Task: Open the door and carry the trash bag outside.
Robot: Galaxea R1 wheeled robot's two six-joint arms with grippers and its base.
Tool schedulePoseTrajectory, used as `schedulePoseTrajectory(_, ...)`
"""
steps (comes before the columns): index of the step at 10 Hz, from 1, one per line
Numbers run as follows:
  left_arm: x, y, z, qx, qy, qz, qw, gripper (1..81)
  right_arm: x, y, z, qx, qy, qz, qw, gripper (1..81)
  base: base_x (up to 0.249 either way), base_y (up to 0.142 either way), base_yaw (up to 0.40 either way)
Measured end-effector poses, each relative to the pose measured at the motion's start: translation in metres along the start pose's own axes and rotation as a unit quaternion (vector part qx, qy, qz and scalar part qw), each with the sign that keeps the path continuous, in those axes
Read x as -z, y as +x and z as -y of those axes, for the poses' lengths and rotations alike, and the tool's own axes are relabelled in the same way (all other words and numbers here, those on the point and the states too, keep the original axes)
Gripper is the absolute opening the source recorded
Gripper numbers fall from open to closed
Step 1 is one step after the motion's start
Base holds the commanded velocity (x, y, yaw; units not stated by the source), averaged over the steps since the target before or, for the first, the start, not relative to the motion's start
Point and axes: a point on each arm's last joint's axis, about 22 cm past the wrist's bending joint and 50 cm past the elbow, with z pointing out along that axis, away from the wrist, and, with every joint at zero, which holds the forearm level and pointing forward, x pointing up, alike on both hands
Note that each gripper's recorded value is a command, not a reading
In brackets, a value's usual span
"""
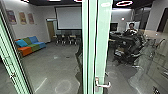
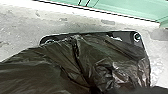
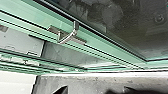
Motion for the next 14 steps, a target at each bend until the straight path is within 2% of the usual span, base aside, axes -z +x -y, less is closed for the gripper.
schedulePoseTrajectory(3,0.000,0.000,0.001,0.000,0.000,0.000,1.0000,1.0,-0.018,0.024,0.026,-0.018,0.019,0.005,0.9996,81.1,0.000,0.000,0.000)
schedulePoseTrajectory(5,0.000,0.001,0.001,0.000,0.001,0.000,1.0000,1.0,-0.041,0.034,0.030,-0.040,0.024,0.014,0.9988,81.1,0.000,0.000,0.000)
schedulePoseTrajectory(7,0.000,0.002,0.001,0.000,0.001,-0.001,1.0000,1.0,-0.061,0.048,0.024,-0.068,0.019,0.014,0.9974,81.1,0.000,0.000,0.000)
schedulePoseTrajectory(8,0.000,0.002,0.001,0.000,0.001,0.000,1.0000,1.0,-0.067,0.056,0.028,-0.075,0.021,0.014,0.9969,81.1,0.000,0.000,0.000)
schedulePoseTrajectory(10,0.000,0.003,0.001,0.000,0.001,-0.001,1.0000,1.0,-0.073,0.081,0.049,-0.070,0.032,0.003,0.9970,81.1,0.000,0.000,0.000)
schedulePoseTrajectory(11,0.000,0.002,0.002,0.001,0.001,0.000,1.0000,1.0,-0.077,0.091,0.050,-0.071,0.032,-0.004,0.9969,81.1,0.000,0.000,0.000)
schedulePoseTrajectory(14,0.002,0.002,0.011,0.002,0.010,0.000,0.9999,1.0,-0.117,0.093,0.065,-0.089,0.044,0.011,0.9950,81.1,0.000,0.000,0.000)
